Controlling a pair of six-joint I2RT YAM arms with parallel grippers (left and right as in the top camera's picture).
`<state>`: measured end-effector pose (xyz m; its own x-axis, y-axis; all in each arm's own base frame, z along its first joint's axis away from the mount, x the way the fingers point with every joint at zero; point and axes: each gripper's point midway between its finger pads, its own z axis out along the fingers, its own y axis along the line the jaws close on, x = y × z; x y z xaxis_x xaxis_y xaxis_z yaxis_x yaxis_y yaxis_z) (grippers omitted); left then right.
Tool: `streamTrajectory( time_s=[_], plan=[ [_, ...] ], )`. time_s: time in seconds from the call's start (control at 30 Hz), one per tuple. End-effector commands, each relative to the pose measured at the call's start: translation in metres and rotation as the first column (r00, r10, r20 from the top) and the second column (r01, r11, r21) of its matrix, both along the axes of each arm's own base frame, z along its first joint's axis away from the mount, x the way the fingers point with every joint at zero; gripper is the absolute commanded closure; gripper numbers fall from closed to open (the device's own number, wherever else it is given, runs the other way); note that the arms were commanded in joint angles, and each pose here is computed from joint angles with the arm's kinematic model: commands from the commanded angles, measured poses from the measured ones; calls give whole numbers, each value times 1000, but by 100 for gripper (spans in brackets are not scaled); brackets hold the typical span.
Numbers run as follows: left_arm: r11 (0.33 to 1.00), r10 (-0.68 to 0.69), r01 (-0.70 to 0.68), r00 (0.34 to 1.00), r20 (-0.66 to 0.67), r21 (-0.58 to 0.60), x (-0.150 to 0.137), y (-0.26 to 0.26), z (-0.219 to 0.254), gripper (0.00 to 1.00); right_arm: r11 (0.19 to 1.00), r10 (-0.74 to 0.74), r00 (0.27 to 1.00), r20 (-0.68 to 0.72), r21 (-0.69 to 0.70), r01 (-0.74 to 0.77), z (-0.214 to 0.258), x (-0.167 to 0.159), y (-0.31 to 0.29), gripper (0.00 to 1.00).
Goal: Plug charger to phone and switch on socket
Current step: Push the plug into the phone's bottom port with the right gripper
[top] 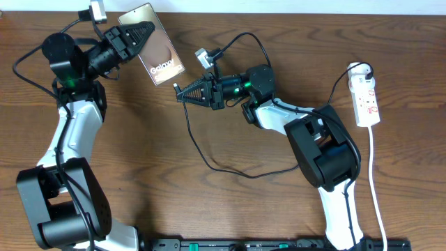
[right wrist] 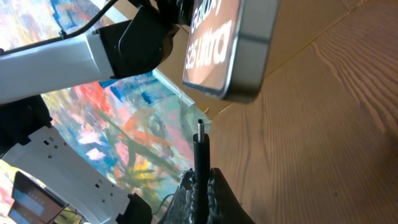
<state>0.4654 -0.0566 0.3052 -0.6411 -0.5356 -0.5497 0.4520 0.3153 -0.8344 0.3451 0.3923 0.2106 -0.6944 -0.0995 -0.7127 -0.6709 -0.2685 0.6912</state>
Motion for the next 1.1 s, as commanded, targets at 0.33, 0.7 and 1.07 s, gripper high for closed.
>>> streamTrajectory(
  time_s=[0.33,0.7,1.07],
  plan=[
    [997,-71,71,997,24,9,-10,-16,7,92,1000,-3,1000,11,23,3,7,-2,2,99],
    [997,-77,77,997,8,5,-7,-19,0,93,1000,-2,1000,8,22,2,7,-2,2,99],
    [997,-78,78,997,11,7,-7,-18,0,93,1000,-2,1000,14,21,2,7,-1,0,99]
  ],
)
